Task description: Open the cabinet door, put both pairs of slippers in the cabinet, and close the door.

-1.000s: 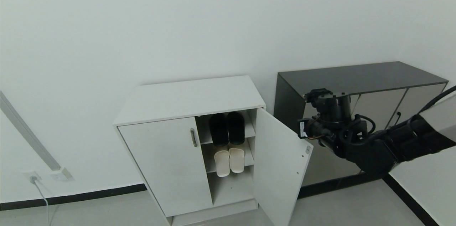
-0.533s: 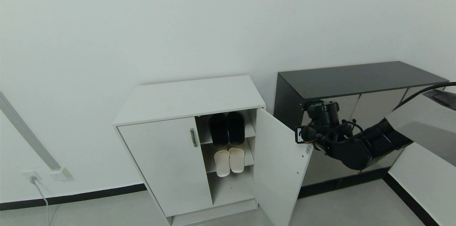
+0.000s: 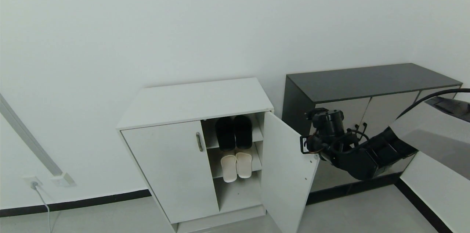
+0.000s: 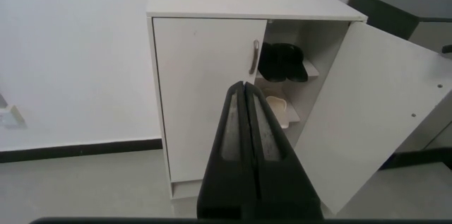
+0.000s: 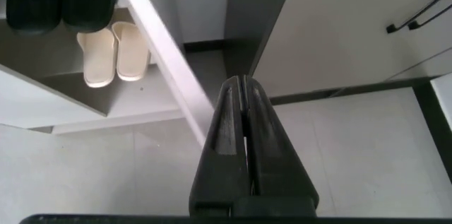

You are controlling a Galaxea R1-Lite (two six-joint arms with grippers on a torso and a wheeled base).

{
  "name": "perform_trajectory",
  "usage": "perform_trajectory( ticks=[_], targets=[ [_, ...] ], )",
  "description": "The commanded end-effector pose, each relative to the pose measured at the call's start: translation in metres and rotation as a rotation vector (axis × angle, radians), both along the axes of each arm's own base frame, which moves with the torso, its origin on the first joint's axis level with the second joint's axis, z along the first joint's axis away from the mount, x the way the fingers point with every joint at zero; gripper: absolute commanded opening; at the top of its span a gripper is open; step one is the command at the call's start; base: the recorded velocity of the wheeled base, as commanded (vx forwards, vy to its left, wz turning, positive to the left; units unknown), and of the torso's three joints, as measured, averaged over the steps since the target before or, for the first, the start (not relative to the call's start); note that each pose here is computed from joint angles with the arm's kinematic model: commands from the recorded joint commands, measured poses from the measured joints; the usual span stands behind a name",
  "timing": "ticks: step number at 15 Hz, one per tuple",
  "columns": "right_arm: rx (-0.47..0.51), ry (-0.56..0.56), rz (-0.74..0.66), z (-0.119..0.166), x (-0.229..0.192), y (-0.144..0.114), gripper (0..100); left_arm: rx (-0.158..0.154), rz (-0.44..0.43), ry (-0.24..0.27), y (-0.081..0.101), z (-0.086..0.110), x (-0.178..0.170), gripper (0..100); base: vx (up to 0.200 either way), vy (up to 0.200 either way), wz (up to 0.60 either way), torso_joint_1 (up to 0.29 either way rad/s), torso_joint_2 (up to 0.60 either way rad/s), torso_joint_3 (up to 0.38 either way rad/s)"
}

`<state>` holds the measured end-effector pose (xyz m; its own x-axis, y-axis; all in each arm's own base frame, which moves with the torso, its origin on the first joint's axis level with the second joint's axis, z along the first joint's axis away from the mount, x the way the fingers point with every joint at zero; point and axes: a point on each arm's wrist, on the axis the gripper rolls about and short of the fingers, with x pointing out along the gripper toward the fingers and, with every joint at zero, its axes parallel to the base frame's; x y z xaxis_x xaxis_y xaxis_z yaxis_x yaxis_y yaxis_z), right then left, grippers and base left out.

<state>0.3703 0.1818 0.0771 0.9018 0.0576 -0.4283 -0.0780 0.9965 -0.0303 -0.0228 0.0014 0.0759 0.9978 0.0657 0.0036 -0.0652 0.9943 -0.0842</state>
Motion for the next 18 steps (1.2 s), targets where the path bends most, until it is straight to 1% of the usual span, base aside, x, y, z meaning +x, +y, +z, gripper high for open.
perform_trajectory(
  ticks=[1,2,4,6,8,10,11,12,17,18],
  targets=[
    [0.000,0.001,0.028,0.002,-0.008,0.008,0,0.000,0.002,-0.001,0.000,0.000,0.000,0,0.000,0.000,0.00,0.000,0.00,0.000],
    [0.021,0.000,0.055,0.006,-0.018,0.020,0,0.000,0.002,-0.001,0.000,0.000,0.000,0,0.000,0.000,0.00,0.000,0.00,0.000],
    [0.027,-0.006,0.096,0.011,-0.035,0.034,0,-0.002,0.000,0.000,0.000,0.000,0.000,0,0.000,0.000,0.00,0.000,0.00,0.000],
    [0.044,-0.029,0.157,0.029,-0.059,0.045,0,-0.002,0.002,0.000,0.000,0.000,0.000,0,0.000,0.000,0.00,0.000,0.00,0.000],
    [0.050,-0.050,0.220,0.038,-0.080,0.049,0,-0.002,0.002,-0.001,0.000,0.000,0.000,0,0.000,0.000,0.00,0.000,0.00,0.000],
    [0.041,-0.085,0.276,0.042,-0.092,0.050,0,0.000,0.002,-0.001,0.000,0.000,0.000,0,0.000,0.000,0.00,0.000,0.00,0.000],
    [0.058,-0.082,0.327,0.042,-0.098,0.049,0,-0.002,0.002,-0.001,0.000,0.000,0.000,0,0.000,0.000,0.00,0.000,0.00,0.000],
    [0.067,-0.085,0.346,0.041,-0.100,0.049,0,-0.002,0.002,-0.001,0.000,0.000,0.000,0,0.000,0.000,0.00,0.000,0.00,0.000],
    [0.046,-0.084,0.368,0.036,-0.103,0.052,0,-0.002,0.002,0.000,0.000,0.000,0.000,0,0.000,0.000,0.00,0.000,0.00,0.000],
    [0.044,-0.078,0.372,0.035,-0.104,0.053,0,-0.002,0.002,-0.001,0.000,0.000,0.000,0,0.000,0.000,0.60,0.002,0.01,0.002]
  ],
)
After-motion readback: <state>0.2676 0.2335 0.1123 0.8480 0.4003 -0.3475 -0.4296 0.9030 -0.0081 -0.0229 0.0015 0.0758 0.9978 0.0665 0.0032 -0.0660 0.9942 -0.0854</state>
